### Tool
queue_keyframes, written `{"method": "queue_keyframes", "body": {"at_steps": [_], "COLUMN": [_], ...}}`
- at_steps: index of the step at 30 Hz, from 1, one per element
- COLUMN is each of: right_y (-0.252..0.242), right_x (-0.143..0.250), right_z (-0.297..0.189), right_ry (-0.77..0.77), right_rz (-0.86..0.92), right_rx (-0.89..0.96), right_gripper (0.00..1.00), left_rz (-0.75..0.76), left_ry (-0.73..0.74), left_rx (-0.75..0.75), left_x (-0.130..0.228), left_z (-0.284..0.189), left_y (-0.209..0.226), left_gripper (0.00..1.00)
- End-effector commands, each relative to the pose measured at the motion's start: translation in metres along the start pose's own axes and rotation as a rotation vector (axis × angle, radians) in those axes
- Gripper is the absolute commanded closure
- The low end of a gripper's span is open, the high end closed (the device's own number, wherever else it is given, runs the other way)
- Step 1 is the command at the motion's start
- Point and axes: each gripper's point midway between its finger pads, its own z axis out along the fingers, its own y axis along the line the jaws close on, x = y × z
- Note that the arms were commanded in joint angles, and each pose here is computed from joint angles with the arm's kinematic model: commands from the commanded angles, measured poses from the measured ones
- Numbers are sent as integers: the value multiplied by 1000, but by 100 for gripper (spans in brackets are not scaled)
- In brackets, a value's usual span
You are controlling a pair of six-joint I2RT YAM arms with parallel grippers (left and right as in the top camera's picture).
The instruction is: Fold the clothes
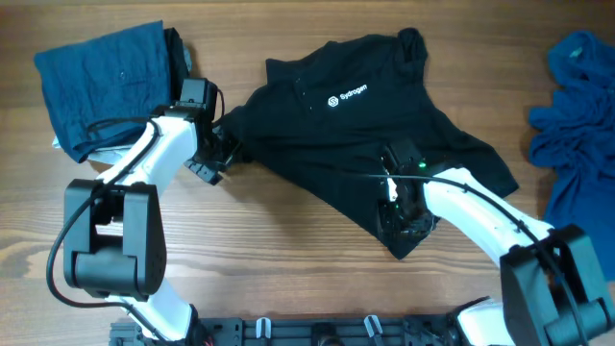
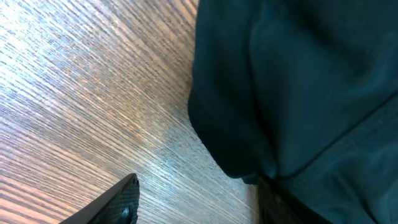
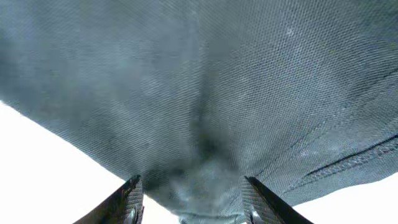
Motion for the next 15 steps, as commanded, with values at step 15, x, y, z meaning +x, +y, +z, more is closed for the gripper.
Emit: {"method": "queue_keyframes", "body": {"at_steps": [15], "right_y": [21], "right_x": [6], "right_z": [-16], "right_ry": [-105], "right_rz": [-85], "right_rx": [85], "right_gripper": [39], "left_rz": [-64], "left_ry": [-33], "left_rx": [74], "left_x": [-14], "left_z": [27], "left_y": [-18], "left_gripper": [44]}}
